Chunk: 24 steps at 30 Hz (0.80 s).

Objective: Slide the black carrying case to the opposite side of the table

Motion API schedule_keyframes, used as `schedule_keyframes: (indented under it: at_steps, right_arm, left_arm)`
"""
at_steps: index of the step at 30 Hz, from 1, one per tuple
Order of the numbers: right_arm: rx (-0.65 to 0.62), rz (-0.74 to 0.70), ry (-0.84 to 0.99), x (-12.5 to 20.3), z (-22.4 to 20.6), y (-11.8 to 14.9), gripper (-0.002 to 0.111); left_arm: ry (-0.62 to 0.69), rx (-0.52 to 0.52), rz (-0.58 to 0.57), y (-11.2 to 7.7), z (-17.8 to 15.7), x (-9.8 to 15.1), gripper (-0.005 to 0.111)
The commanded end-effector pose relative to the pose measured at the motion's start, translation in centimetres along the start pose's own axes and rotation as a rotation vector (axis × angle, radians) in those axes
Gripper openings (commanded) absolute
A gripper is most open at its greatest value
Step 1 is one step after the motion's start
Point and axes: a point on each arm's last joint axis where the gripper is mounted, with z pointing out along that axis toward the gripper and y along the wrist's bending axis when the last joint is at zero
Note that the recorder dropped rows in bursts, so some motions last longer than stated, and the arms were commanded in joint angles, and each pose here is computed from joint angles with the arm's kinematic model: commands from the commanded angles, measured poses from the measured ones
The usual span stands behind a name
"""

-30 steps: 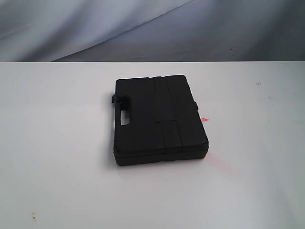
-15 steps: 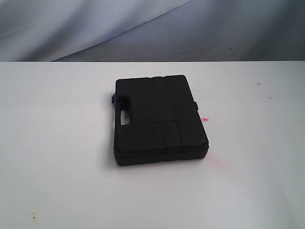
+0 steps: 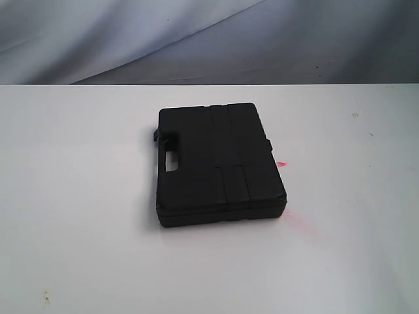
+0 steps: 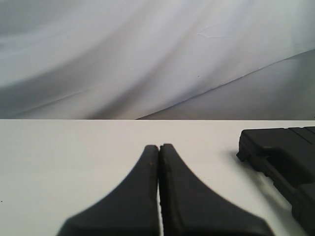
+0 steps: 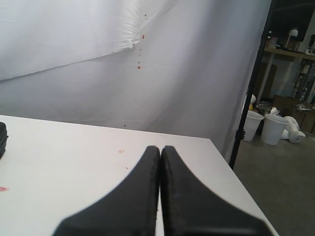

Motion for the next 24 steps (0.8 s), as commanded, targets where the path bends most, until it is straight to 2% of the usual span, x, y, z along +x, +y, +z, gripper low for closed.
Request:
schedule_keyframes:
  at_steps: [1,4,8,19,24]
  right_arm:
    - [-0.001,-0.001,0.003,0.1,0.0,0.0,0.000]
    - [-0.001,-0.001,0.003,0.1,0.0,0.0,0.000]
    - [-0.001,-0.001,0.003,0.1,0.0,0.0,0.000]
    - [-0.001,-0.001,0.003,0.1,0.0,0.0,0.000]
    - [-0.001,-0.001,0.003,0.1,0.0,0.0,0.000]
  left_arm:
    - [-0.062,0.001,-0.039,0.0,0.0,-0.4,0.000]
    - [-0.318,0.001,-0.129,0.2,-0.5,-2.7,0.000]
    - [-0.448,0.000,-0.142,0.3,-0.9,-3.8,0.000]
    - [-0.448,0.022,-0.239,0.3,-0.9,-3.8,0.000]
    - [-0.435,0.059,-0.358,0.2,-0.9,-3.7,0.000]
